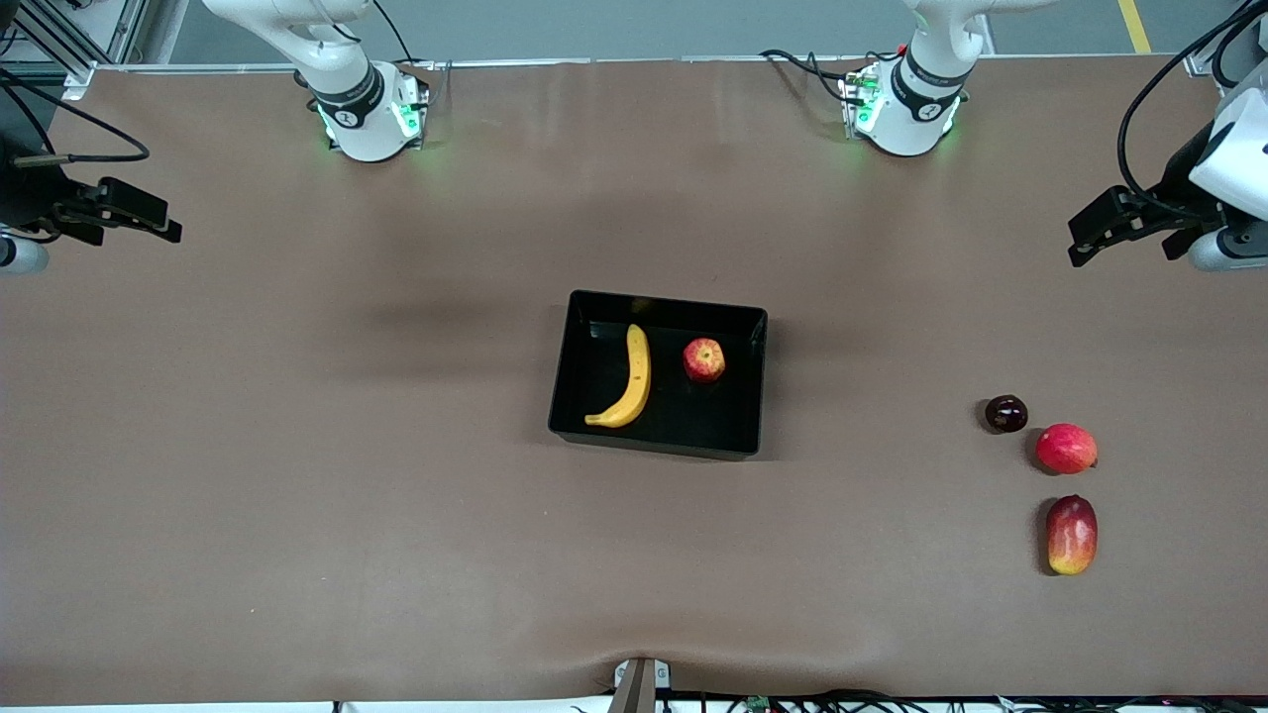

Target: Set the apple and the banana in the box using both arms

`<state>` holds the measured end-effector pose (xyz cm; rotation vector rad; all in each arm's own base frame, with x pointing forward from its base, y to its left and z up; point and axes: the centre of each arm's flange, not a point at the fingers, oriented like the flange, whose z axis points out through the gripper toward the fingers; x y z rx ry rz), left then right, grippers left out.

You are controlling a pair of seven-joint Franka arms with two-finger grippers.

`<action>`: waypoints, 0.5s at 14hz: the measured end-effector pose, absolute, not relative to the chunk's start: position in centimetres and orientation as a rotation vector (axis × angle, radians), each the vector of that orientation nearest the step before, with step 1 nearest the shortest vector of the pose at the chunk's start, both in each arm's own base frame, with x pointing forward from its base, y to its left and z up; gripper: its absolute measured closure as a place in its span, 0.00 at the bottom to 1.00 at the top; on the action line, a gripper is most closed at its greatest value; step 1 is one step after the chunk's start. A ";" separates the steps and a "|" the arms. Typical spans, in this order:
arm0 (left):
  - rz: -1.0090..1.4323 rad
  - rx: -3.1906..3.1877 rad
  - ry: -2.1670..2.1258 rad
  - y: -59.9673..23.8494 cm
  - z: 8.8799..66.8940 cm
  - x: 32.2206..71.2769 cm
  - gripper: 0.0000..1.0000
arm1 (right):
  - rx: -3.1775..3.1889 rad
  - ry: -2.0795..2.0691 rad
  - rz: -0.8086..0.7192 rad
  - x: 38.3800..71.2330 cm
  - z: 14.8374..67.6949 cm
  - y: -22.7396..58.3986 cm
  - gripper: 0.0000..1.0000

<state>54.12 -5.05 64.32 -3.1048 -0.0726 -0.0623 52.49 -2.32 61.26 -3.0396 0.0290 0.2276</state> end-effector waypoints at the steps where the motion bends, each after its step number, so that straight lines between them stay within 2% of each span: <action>1: -0.059 -3.105 -0.068 -5.2 64.4 54.0 0.00 | -3.040 0.029 0.228 52.5 61.3 -2.3 0.00; 7: -0.051 -3.104 -0.056 -5.6 64.5 53.8 0.00 | -3.039 0.029 0.228 52.5 61.2 -2.3 0.00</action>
